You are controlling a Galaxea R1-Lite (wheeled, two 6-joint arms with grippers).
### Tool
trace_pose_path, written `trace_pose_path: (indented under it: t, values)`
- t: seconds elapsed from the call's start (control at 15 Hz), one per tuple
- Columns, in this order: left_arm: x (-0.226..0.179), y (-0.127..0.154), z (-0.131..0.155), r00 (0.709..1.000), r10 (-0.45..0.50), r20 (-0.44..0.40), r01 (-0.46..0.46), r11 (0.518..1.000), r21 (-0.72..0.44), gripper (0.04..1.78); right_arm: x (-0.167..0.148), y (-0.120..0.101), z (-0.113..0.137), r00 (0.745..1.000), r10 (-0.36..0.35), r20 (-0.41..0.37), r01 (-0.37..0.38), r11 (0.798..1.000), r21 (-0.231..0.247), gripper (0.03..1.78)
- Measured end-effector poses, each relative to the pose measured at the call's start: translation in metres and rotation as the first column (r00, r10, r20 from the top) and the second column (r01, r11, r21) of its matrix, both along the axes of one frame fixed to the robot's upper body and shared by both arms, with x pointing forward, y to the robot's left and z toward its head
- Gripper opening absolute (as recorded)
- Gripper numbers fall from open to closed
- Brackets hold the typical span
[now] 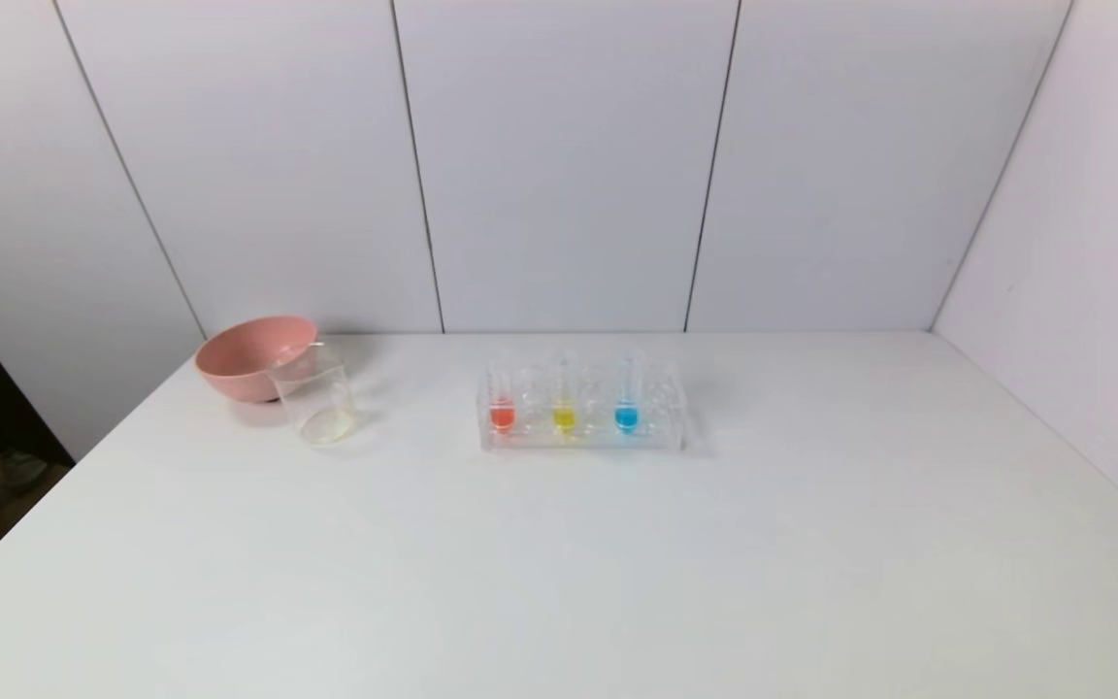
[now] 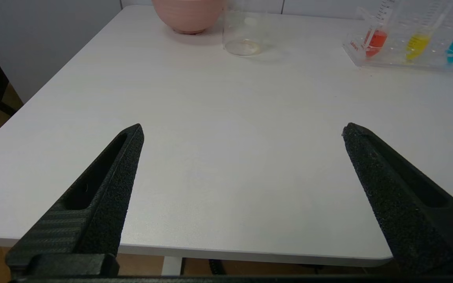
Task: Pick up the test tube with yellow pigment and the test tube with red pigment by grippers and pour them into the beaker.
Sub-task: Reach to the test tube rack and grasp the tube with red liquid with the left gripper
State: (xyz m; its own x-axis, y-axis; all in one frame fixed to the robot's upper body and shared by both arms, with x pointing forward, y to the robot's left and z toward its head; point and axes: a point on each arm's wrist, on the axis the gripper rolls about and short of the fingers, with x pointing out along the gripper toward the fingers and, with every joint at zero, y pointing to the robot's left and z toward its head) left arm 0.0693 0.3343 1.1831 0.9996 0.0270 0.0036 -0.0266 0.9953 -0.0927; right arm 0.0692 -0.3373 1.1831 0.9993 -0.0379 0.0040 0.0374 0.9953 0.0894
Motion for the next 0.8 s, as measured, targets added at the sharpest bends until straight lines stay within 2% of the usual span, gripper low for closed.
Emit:
trace_pose_path:
  t: [0.8]
  values:
    - [0.0000,0.0000,0.0001,1.000,0.000,0.001,0.000,1.000,0.000,1.76,0.0000,0.0000,0.0000,1.000,0.000,0.000,0.000,1.000,0.001,1.71]
